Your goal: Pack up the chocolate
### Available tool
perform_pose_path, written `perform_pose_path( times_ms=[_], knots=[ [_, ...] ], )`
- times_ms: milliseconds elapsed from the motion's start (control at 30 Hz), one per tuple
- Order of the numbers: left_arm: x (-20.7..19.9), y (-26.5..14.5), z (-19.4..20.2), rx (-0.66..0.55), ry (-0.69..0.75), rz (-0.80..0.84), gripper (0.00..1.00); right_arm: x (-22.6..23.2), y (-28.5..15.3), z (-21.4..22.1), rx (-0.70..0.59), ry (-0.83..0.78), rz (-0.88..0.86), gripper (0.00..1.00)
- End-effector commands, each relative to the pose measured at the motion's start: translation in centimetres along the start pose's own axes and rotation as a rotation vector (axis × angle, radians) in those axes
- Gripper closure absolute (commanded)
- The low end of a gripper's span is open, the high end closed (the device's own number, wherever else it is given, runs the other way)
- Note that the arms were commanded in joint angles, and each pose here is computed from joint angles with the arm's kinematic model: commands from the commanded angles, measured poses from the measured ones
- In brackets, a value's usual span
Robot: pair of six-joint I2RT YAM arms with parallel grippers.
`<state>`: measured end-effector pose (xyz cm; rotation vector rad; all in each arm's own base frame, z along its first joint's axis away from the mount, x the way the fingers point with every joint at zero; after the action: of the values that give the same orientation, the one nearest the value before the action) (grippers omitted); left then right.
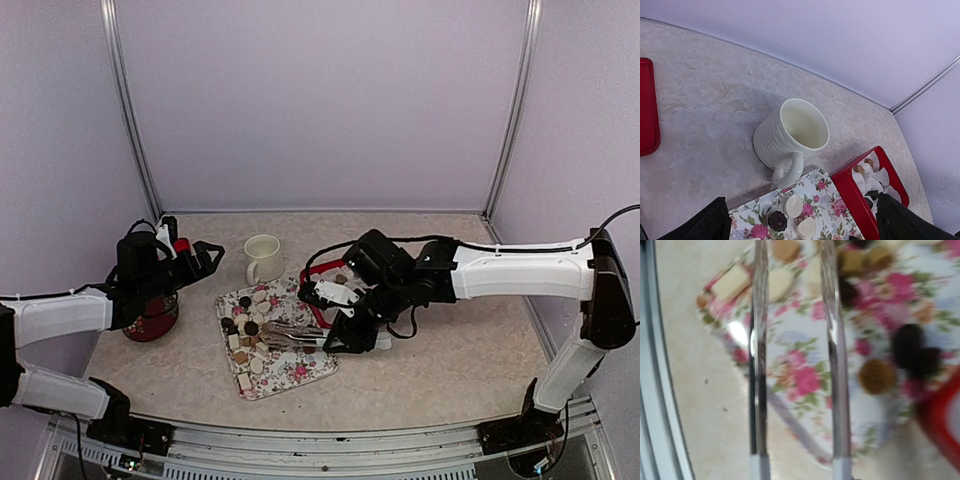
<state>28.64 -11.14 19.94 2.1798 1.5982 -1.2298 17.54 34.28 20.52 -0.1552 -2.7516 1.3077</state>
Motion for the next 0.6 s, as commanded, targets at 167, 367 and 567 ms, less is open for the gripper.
perform_pose_path(
  times_ms=[167,367,567],
  knots=[
    [-0.4,-0.3,-0.4,-0.021,0.003,0.02,0.01,2.2,3.9,0.1,0.042,-0.037,-0.046,0.62],
    [-0.3,-0.3,-0.4,-0.023,0.005,0.018,0.01,2.3,5.7,0.7,0.094,-0.036,-0.041,0.62],
    [-0.3,-0.3,-0.4,-0.025,0.009,0.014,0.01,2.4,6.9,1.1,0.12,-0.042,-0.049,0.61]
  ],
)
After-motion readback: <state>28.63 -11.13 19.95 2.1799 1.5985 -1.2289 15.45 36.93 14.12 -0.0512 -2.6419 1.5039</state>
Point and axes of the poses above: each gripper's point midway between its finger pads, its own y axis out along the fingers, its own x axis along the line the jaws close on, z = x × y, the point moved 8 cm from there along -y, back along the fingers, and after that the axes turned 11 degrees about -y, right-handed, at the moved point
